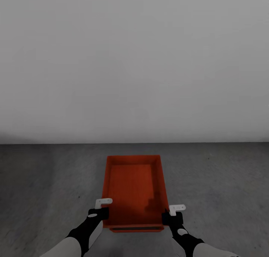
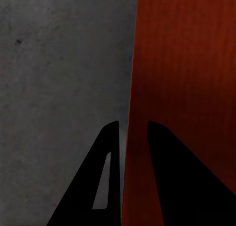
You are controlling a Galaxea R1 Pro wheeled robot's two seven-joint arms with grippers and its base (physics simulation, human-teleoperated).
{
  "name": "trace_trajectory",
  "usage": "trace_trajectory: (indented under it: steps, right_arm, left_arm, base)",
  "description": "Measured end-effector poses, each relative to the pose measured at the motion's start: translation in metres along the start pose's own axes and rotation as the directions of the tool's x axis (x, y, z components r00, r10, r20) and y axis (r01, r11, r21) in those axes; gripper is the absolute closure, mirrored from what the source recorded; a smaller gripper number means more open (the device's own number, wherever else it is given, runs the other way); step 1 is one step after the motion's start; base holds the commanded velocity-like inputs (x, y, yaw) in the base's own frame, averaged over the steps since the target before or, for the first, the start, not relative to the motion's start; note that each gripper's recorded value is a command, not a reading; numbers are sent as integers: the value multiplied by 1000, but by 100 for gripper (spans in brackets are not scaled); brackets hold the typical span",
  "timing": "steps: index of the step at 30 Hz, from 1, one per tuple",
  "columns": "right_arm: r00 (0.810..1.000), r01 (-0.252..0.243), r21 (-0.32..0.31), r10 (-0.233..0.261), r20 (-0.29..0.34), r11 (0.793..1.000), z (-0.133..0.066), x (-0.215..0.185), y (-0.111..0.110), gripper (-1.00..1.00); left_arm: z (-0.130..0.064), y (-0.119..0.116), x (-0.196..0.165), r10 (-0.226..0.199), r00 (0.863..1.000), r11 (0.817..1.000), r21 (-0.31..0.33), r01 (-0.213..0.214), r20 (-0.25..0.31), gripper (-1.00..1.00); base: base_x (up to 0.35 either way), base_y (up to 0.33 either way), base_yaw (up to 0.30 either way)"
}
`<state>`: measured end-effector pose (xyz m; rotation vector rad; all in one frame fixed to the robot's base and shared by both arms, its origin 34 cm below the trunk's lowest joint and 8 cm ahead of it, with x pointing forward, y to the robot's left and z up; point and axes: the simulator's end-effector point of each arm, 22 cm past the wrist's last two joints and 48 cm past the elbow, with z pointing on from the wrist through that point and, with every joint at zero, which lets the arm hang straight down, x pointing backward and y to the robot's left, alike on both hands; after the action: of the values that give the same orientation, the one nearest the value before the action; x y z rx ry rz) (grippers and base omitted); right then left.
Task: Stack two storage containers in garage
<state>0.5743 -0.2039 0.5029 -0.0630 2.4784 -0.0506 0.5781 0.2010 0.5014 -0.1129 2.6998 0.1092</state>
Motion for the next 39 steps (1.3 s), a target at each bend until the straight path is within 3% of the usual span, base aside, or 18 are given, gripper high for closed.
trace_trajectory:
  steps: [12, 39]
  right_arm:
    - [1000, 0, 0, 0, 1, 1000, 0, 0, 0, 100]
    - [1000, -1, 0, 1, 0, 1000, 0, 0, 0, 100]
  left_arm:
    - [0, 0, 0, 1, 1000, 1000, 0, -1, 1, 100]
    - [0, 0, 0, 1, 1000, 1000, 0, -1, 1, 100]
  base:
    - [0, 0, -118]
    - [0, 0, -4]
